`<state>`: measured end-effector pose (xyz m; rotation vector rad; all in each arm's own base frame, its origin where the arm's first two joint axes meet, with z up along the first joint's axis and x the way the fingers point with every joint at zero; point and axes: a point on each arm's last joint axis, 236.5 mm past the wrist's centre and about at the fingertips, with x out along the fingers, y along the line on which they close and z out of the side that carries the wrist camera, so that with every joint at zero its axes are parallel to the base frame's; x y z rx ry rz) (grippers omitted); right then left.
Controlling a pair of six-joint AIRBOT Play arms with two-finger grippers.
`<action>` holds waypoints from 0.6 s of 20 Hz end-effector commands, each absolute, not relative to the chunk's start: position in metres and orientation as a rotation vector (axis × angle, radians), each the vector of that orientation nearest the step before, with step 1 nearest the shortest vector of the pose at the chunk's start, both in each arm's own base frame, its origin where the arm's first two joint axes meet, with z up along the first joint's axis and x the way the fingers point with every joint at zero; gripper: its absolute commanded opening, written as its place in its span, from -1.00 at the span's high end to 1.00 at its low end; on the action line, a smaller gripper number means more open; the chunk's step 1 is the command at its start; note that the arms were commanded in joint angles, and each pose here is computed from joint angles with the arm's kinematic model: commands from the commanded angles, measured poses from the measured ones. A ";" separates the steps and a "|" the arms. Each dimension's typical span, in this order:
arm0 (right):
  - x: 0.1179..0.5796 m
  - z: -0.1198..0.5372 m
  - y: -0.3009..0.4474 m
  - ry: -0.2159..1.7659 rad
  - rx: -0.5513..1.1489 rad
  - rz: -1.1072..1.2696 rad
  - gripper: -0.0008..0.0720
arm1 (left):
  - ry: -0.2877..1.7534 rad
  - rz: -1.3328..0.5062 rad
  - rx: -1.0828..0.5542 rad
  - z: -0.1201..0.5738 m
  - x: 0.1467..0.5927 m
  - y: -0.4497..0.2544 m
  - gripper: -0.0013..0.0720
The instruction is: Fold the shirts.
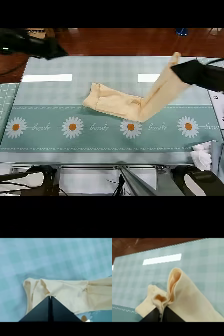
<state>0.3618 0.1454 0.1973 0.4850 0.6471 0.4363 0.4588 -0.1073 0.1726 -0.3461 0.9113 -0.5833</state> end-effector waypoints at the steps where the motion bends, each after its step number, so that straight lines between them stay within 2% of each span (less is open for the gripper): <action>1: 0.404 0.158 0.218 0.627 0.482 0.481 0.91 | 0.861 -0.444 -0.361 0.204 0.436 -0.030 0.89; 5: 0.433 0.099 0.298 0.580 0.508 0.496 0.91 | 0.891 -0.435 -0.366 0.206 0.421 -0.018 0.89; 8: 0.431 0.065 0.343 0.563 0.554 0.492 0.91 | 0.905 -0.461 -0.355 0.205 0.418 -0.028 0.89; 12: 0.415 0.055 0.388 0.551 0.603 0.517 0.91 | 0.911 -0.520 -0.311 0.204 0.416 -0.051 0.89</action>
